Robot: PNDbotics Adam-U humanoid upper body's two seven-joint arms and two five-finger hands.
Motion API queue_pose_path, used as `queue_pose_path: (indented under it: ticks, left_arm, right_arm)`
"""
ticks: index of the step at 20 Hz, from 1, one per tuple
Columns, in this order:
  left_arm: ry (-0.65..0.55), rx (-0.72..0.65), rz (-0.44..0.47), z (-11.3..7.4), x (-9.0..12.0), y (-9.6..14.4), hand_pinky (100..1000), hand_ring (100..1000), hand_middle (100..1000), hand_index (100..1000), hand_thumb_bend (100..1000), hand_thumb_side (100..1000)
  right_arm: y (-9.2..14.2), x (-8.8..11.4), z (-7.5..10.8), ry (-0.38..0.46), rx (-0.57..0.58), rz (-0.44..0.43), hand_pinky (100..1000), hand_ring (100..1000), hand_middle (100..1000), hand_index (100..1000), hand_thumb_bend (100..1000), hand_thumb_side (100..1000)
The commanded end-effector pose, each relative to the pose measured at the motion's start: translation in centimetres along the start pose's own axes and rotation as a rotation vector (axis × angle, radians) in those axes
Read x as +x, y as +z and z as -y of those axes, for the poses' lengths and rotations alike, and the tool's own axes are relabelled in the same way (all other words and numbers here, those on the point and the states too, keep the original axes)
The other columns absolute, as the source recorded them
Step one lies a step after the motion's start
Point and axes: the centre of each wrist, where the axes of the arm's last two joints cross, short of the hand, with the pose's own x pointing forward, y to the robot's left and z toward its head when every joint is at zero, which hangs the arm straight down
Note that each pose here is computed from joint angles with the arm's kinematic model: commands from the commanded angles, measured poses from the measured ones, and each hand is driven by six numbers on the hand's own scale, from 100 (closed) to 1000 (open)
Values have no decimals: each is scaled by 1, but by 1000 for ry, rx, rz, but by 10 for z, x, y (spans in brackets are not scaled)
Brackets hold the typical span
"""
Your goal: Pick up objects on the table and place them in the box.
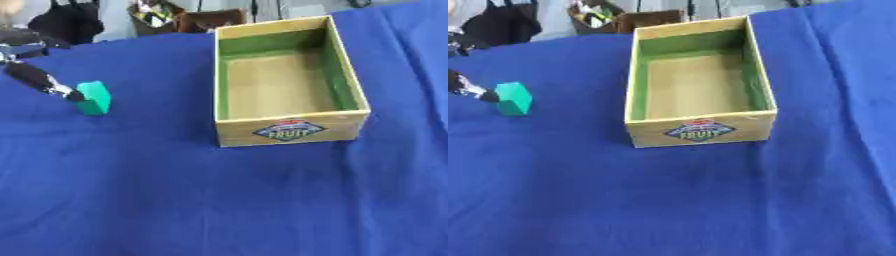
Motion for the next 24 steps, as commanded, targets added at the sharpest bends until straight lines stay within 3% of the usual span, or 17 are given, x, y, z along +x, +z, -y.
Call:
queue_pose_path:
  ticks: [1, 4, 6, 7, 18, 24]
  left_arm:
    - [-44, 10, 0, -14, -5, 6, 812, 864, 946, 1000, 685, 697]
    - [-55, -5, 4, -15, -5, 6, 816, 866, 943, 1000, 655, 689]
    - [-75, -27, -10, -15, -5, 6, 824, 875, 944, 1000, 578, 671]
    - [-89, -42, -22, -14, -4, 5, 818, 895, 961, 1000, 479, 648]
    - [-95, -125, -68, -7, -3, -2, 762, 850, 924, 1000, 388, 625]
    - [-15, -107, -17, -3, -1, -6, 679, 775, 820, 974, 388, 623]
  right_arm:
    - [-8, 6, 5, 8, 7, 42, 732, 764, 736, 742, 100, 896]
    - [-8, 7, 5, 8, 10, 43, 732, 764, 736, 742, 100, 895]
    - [-9, 7, 5, 7, 11, 47, 732, 764, 736, 742, 100, 895]
    - [-10, 7, 5, 6, 11, 50, 732, 765, 736, 742, 100, 895]
    - [-12, 9, 4, 0, 8, 58, 734, 767, 736, 741, 100, 893]
    - [-12, 9, 4, 3, 1, 52, 736, 768, 737, 741, 100, 890]
